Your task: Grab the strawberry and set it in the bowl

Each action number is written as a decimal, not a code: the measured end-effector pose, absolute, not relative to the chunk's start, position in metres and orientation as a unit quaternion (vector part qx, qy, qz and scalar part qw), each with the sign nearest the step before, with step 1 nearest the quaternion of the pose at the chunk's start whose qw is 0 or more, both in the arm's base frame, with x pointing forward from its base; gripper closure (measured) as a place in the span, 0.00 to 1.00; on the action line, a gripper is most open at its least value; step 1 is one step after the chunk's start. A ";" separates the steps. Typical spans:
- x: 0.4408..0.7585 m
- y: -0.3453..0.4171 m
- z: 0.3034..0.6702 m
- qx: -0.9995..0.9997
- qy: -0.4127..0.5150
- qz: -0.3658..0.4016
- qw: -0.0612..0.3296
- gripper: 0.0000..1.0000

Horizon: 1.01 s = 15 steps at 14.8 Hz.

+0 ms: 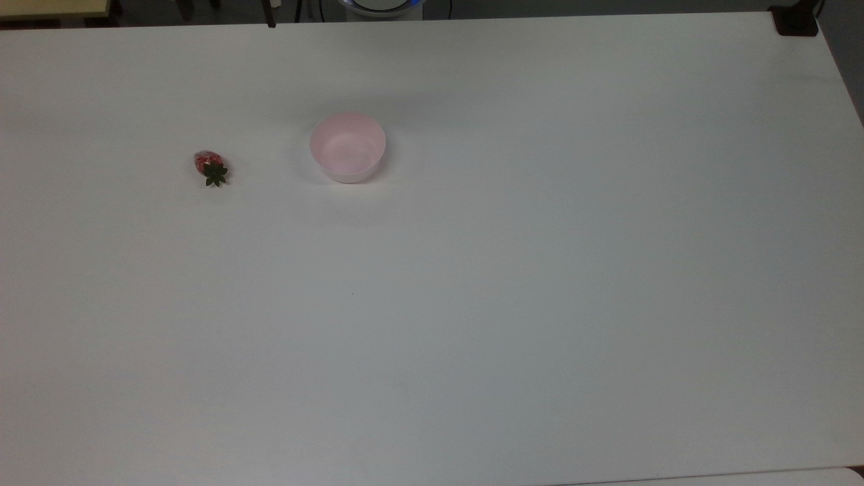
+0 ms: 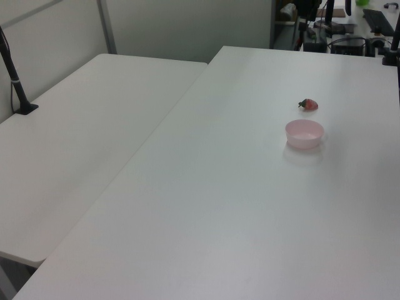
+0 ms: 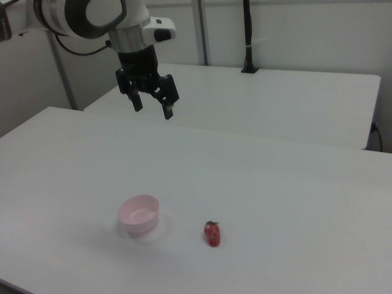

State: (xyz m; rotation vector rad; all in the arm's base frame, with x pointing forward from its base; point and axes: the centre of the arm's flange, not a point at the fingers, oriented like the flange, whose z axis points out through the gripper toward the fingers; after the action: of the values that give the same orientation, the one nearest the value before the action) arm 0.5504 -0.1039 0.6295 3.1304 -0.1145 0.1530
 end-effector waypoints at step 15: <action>0.550 -0.104 0.630 0.998 -0.036 0.049 0.002 0.00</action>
State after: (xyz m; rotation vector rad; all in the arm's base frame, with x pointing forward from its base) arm 0.5497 -0.1038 0.6302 3.1308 -0.1143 0.1549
